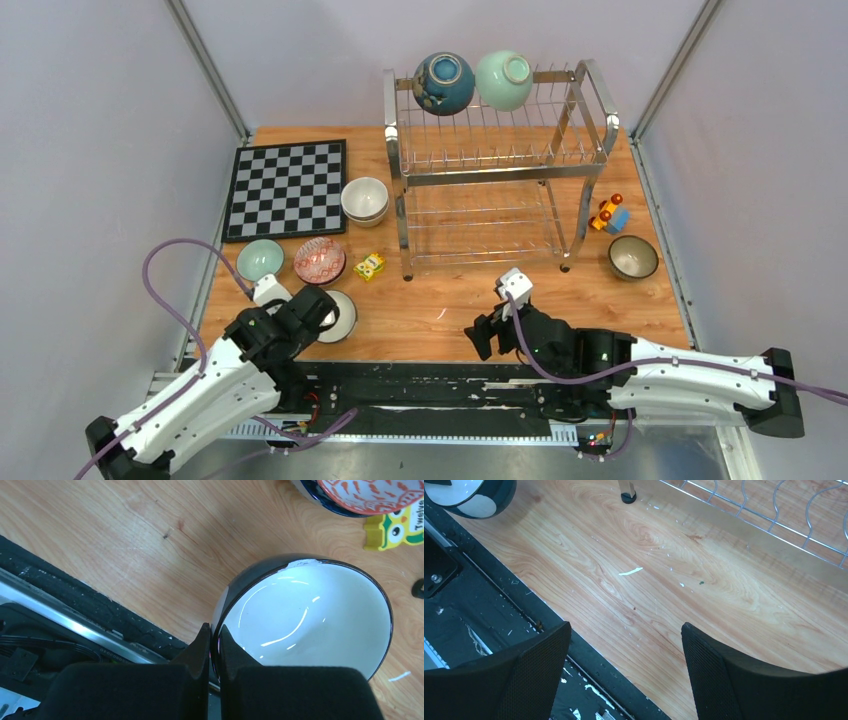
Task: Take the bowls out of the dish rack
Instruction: Place the bowl at the center of the board.
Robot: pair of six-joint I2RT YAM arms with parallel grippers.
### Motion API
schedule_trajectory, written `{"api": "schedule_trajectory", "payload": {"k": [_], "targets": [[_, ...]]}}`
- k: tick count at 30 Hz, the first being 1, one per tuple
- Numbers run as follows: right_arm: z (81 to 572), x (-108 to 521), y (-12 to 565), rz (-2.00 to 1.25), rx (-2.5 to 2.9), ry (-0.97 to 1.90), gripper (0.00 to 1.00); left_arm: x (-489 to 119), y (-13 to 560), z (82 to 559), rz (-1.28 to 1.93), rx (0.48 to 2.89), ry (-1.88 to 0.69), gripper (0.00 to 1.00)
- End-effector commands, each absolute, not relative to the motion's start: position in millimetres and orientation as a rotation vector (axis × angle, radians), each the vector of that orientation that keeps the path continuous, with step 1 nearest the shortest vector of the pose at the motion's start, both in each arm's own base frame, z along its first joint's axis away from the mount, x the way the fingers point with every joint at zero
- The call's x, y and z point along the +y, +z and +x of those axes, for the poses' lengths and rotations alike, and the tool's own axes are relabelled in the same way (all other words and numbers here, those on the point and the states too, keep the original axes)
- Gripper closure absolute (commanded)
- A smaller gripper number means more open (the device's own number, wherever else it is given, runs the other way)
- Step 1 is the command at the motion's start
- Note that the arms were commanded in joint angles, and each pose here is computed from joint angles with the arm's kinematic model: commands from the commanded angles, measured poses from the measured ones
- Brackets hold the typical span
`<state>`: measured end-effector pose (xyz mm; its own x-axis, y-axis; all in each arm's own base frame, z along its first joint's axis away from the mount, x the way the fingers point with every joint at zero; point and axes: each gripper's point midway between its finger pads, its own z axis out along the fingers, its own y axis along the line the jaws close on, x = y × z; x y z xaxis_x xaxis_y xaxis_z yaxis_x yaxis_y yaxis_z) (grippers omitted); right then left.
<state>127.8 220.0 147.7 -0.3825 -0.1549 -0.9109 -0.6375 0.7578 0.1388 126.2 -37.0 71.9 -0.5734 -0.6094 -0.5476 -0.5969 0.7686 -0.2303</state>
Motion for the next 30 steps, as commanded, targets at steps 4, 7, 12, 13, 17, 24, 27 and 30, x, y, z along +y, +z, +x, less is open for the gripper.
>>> {"api": "schedule_trajectory", "payload": {"k": [4, 7, 12, 13, 17, 24, 27, 30], "targets": [[123.9, 224.9, 144.5, -0.59, 1.942, 0.63, 0.16, -29.5, 68.0, 145.6, -1.007, 2.201, 0.018, 1.0], [123.3, 226.0, 145.7, -0.59, 1.942, 0.638, 0.16, -24.7, 65.2, 147.3, -1.025, 2.168, 0.033, 1.0], [122.8, 227.0, 144.3, -0.588, 1.948, 0.641, 0.16, -14.4, 61.6, 144.2, -1.055, 2.13, 0.068, 1.0], [122.6, 227.8, 144.5, -0.589, 1.947, 0.644, 0.16, -12.5, 59.6, 142.9, -1.06, 2.128, 0.077, 1.0], [122.6, 231.6, 148.4, -0.597, 1.944, 0.65, 0.16, -10.3, 54.6, 140.0, -1.074, 2.129, 0.085, 0.95], [123.0, 234.7, 149.2, -0.609, 1.944, 0.643, 0.16, -10.3, 53.4, 138.5, -1.08, 2.132, 0.084, 0.78], [123.1, 234.7, 149.8, -0.608, 1.944, 0.643, 0.16, -11.7, 55.3, 138.8, -1.077, 2.135, 0.069, 0.75], [122.9, 234.7, 150.8, -0.608, 1.941, 0.646, 0.16, -13.3, 57.9, 138.2, -1.062, 2.146, 0.054, 0.7]]}}
